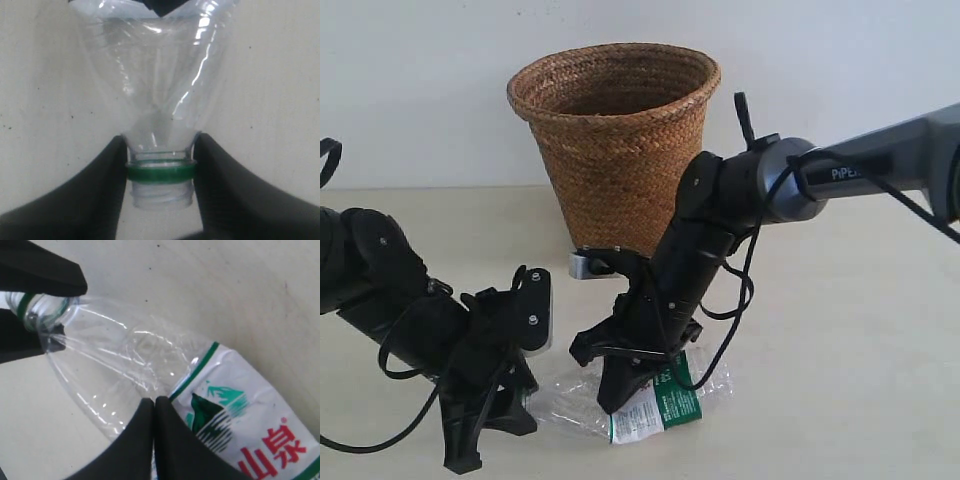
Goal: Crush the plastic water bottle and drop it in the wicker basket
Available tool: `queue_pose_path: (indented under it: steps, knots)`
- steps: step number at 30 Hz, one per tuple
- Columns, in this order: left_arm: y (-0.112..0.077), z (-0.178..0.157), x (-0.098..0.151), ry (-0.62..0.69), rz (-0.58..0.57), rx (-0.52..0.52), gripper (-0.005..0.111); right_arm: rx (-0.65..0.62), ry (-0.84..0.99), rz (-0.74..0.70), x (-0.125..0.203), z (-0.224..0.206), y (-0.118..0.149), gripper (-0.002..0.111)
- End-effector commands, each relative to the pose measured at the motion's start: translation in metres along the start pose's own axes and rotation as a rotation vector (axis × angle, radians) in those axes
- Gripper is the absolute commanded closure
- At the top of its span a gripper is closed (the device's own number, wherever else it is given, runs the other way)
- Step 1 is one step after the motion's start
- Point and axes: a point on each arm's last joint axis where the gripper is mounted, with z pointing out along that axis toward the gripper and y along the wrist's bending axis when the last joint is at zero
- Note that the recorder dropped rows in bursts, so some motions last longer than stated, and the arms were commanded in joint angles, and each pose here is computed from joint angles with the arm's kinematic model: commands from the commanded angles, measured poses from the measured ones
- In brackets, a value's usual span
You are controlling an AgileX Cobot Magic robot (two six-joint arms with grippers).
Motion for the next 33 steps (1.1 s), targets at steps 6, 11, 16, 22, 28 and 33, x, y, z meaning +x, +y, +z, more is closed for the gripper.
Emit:
queue_pose_path:
  steps: [6,11,16,22,28,33]
  knots:
    - [-0.004,-0.001,-0.002,-0.001,0.011,0.037,0.102,0.180,0.133,-0.185,0.015,0.008,-0.030,0.108]
    - [-0.004,-0.001,-0.002,-0.001,0.011,0.037,0.102,0.189,0.049,-0.207,0.010,-0.021,-0.012,0.108]
    - [-0.004,-0.001,-0.002,-0.001,0.011,0.037,0.102,0.220,-0.059,-0.229,0.006,-0.058,0.010,0.108]
    - [-0.004,-0.001,-0.002,-0.001,0.007,0.037,0.102,0.211,-0.082,-0.236,0.014,-0.086,0.030,0.108]
    - [-0.004,-0.001,-0.002,-0.001,0.007,0.037,0.102,0.172,-0.059,-0.226,0.017,-0.086,0.035,0.108]
    - [-0.004,-0.001,-0.002,-0.001,0.007,0.037,0.102,0.170,-0.028,-0.219,0.021,-0.077,0.029,0.108]
